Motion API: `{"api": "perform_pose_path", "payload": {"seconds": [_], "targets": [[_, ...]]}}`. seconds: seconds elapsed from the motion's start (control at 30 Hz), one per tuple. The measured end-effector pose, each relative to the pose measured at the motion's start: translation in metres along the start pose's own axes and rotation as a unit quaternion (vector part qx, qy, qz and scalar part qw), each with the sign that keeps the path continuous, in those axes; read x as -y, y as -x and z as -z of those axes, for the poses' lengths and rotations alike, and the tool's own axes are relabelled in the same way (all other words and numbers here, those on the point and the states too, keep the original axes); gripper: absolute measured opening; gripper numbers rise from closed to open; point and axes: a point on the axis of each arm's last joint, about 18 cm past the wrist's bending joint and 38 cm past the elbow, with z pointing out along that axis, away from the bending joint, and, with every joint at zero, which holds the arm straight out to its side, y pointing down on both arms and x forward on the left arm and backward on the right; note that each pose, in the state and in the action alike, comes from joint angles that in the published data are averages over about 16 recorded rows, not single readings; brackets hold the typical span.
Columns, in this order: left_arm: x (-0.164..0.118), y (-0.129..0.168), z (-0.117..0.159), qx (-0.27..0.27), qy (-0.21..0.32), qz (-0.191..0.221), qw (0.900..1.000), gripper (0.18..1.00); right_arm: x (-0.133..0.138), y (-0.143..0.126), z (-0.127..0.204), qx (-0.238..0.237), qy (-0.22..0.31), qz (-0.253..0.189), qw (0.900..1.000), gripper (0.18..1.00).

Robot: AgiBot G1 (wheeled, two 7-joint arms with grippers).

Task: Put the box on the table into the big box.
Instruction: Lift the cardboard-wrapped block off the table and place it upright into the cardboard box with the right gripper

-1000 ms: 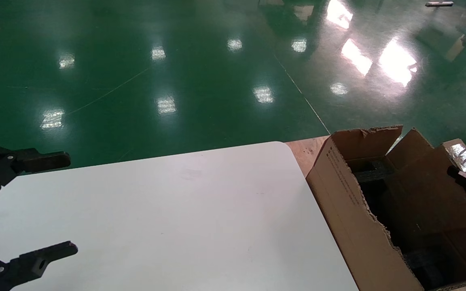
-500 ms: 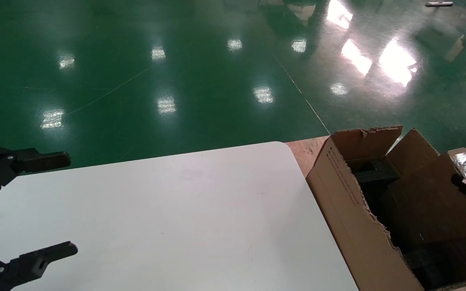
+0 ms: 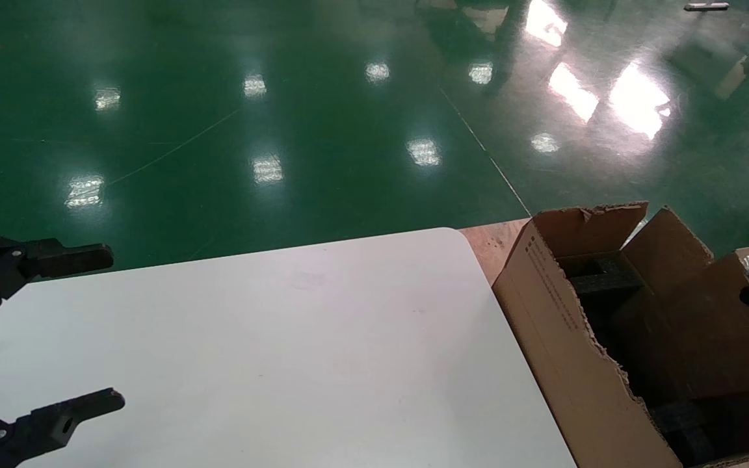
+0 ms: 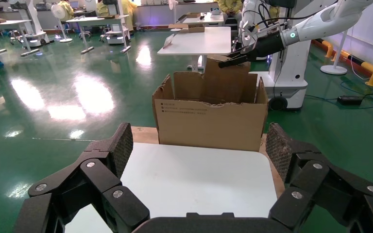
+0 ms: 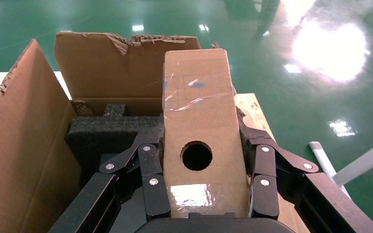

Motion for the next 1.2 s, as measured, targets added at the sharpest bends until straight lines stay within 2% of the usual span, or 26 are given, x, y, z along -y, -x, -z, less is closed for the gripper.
{"api": "perform_pose_path", "payload": {"seconds": [1.2], "targets": [[0.000,0.000,0.000,0.000,0.000,0.000,1.0000,1.001,-0.023,-0.011,-0.007,-0.011,0.027,-0.014,0.999,0.482]]}}
